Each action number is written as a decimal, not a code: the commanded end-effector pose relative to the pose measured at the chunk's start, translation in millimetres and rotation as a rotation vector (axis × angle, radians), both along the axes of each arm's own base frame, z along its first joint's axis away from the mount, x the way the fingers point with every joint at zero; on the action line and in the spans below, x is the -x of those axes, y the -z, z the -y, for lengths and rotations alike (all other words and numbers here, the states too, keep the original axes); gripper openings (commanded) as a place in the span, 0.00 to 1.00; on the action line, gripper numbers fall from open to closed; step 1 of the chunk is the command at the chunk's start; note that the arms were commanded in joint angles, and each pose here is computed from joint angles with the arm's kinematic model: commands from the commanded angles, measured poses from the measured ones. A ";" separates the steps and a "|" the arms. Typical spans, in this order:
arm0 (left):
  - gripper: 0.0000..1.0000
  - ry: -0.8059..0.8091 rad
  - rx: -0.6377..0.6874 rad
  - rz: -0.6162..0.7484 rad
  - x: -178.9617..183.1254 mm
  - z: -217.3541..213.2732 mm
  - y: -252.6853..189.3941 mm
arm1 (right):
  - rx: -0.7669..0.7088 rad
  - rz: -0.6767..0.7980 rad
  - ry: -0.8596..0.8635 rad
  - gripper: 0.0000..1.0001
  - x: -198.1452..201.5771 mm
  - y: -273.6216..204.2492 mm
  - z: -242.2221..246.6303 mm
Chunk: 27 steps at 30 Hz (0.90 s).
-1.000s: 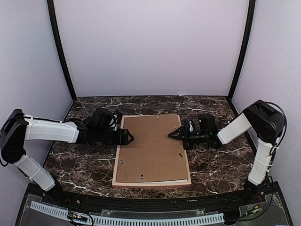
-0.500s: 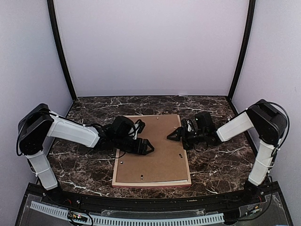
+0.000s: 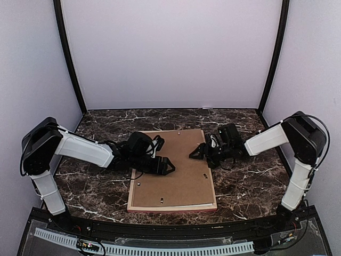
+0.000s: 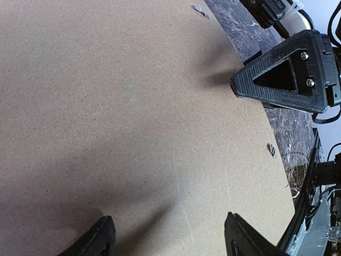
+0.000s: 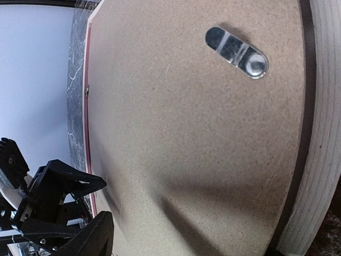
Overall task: Put the photo into the frame
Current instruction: Place the backboard next to the photo.
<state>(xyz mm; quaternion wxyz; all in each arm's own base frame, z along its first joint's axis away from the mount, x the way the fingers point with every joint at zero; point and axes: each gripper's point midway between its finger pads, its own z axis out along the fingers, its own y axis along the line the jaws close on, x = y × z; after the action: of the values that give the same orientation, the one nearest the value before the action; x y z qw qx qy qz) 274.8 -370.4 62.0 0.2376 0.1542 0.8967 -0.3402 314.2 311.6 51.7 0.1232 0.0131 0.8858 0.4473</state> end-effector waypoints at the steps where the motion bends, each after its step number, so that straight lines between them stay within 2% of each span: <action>1: 0.73 -0.039 -0.073 -0.026 3.1 -15.3 19.3 | 0.023 0.096 -0.025 0.69 -9.9 -23.5 -4.6; 27: 0.73 -0.128 -0.128 -0.041 7.4 -40.8 28.5 | 0.146 0.111 -0.079 0.72 -14.3 -23.1 0.9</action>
<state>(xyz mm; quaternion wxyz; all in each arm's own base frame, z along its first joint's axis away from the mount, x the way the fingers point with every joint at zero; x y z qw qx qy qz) 280.5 -355.1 57.4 0.2608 0.1209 0.9039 -0.3167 315.7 305.5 51.4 0.1131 -0.0337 0.9142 0.3876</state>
